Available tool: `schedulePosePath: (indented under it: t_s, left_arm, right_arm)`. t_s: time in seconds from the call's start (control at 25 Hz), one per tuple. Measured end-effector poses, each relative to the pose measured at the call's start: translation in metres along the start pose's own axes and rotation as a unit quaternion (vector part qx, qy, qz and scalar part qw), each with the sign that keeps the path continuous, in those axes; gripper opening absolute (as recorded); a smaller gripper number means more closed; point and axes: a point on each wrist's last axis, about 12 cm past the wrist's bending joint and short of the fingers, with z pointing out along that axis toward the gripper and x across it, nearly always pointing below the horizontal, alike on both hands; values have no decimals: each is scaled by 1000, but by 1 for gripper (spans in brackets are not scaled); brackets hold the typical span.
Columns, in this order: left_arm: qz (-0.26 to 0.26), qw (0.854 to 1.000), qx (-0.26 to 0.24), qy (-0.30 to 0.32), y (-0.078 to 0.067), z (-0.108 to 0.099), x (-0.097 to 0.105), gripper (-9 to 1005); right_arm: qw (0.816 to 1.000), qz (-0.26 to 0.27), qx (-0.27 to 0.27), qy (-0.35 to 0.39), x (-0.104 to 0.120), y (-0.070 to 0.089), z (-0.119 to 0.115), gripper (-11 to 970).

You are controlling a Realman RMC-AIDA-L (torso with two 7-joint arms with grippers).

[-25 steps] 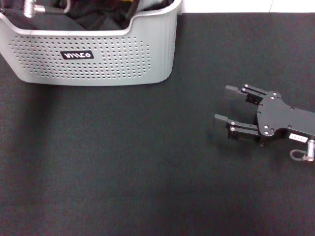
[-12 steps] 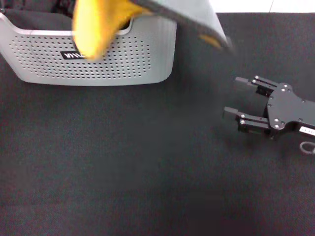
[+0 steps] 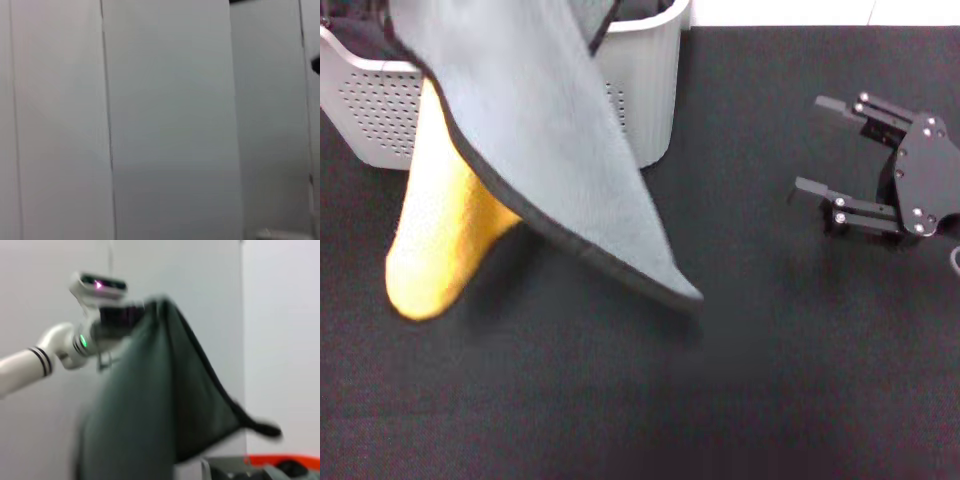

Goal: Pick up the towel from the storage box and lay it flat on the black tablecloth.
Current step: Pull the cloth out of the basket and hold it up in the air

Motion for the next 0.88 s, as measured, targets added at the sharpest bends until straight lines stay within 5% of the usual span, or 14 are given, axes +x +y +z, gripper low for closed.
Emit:
schedulePosePath:
  t_s: [0.36, 0.88]
  left_arm:
    - [-25, 996, 67, 53, 4, 4, 34, 22]
    - [-30, 994, 91, 59, 6, 12, 46, 28]
  right_arm:
    - [1000, -19, -20, -7, -11, -9, 13, 786]
    - [999, -12, -33, 25, -7, -17, 34, 782]
